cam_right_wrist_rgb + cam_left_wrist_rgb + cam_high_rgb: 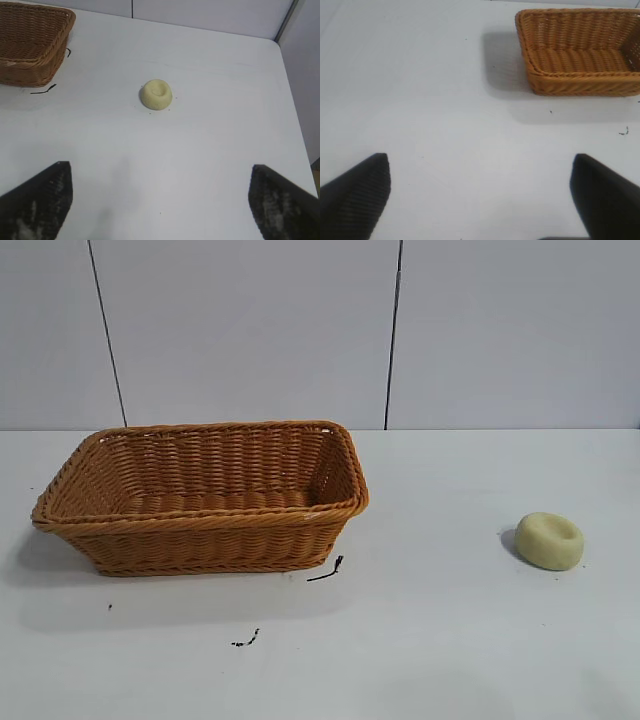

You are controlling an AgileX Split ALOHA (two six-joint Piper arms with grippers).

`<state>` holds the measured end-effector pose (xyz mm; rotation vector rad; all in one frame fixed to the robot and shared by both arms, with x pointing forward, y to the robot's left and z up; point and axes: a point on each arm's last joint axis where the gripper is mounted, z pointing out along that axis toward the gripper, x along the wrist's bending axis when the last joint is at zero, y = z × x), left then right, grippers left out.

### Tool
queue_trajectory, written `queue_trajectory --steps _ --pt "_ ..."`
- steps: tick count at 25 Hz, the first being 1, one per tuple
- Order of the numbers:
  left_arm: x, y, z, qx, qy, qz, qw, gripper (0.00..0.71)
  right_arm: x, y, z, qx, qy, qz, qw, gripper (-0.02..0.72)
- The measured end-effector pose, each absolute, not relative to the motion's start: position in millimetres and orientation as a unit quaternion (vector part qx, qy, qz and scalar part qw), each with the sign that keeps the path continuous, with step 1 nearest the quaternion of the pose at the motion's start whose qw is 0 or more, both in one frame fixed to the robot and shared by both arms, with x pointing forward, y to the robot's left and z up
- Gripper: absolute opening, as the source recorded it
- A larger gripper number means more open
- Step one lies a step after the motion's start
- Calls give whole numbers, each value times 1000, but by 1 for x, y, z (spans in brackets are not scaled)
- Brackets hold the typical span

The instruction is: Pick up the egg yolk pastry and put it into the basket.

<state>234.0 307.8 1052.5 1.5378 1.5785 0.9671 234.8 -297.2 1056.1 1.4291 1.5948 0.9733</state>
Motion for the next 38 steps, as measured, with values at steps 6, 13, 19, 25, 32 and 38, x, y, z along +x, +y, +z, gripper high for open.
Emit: queue_trajectory --steps 6,13,19,25,32,38 --pt "234 308 1053 596 612 375 359 696 235 -297 1056 561 626 382 385 661" --pt "234 308 1053 596 612 375 359 696 236 -297 1056 562 627 380 384 661" --pt "234 308 1053 596 612 375 359 696 272 -297 1073 604 651 326 323 661" --pt "234 308 1053 596 612 375 359 696 346 -294 1090 650 678 249 235 661" --pt "234 308 1053 596 612 375 359 696 449 -291 1089 672 701 175 163 661" --pt "234 308 1053 596 612 375 359 696 530 -288 1062 681 712 127 117 661"
